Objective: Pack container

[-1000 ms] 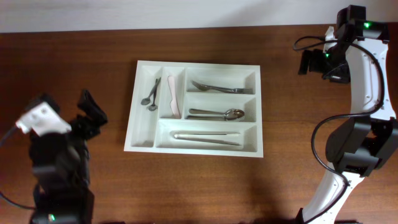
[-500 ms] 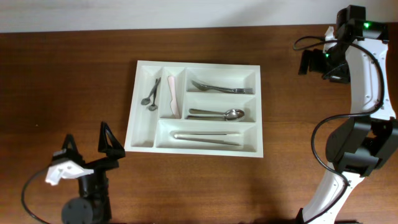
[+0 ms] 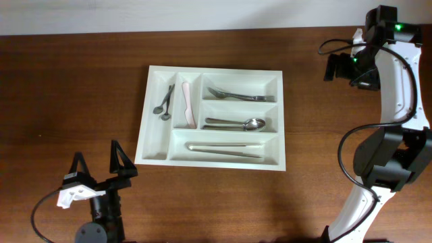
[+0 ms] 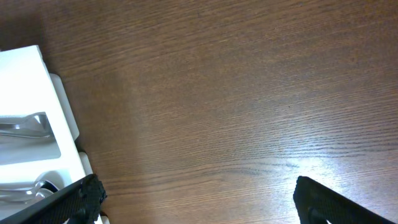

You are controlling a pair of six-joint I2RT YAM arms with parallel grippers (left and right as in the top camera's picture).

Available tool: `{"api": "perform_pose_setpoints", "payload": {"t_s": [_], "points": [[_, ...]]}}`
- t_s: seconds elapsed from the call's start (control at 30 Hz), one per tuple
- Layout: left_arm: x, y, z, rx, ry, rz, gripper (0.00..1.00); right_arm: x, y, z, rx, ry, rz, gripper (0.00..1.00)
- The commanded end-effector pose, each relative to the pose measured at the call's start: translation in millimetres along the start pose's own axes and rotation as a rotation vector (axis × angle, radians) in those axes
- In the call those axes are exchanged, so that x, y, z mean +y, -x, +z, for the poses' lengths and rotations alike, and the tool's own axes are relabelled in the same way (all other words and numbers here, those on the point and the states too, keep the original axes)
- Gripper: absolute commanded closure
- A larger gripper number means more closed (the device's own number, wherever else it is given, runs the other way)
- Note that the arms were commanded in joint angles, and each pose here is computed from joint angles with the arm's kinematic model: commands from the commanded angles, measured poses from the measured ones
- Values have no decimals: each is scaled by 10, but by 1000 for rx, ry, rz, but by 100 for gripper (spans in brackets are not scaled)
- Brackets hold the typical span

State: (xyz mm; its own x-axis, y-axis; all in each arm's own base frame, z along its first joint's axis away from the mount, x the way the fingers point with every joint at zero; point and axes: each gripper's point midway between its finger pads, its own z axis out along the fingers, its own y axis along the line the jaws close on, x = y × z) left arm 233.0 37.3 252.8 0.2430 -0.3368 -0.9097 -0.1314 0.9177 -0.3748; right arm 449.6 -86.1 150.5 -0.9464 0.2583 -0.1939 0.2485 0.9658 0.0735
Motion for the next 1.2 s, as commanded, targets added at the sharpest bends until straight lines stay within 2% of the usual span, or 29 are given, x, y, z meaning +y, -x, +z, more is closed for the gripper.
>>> {"api": "perform_pose_setpoints", "payload": {"t_s": [0.0,0.23,0.5,0.63,1.17], "points": [[-15,-220,-17,34,-64,27,1,21,33,-92,-26,1,0,1],[15,-545,-29,139,-81,29,1,21,33,-92,-26,1,0,1],[132,-988,-124,325,-50,43,1,21,33,-92,-26,1,0,1],[137,-984,-122,321,-57,101,1,21,33,-92,-26,1,0,1],[136,-981,-121,320,-57,101,1,21,33,-92,-26,1,0,1]]}}
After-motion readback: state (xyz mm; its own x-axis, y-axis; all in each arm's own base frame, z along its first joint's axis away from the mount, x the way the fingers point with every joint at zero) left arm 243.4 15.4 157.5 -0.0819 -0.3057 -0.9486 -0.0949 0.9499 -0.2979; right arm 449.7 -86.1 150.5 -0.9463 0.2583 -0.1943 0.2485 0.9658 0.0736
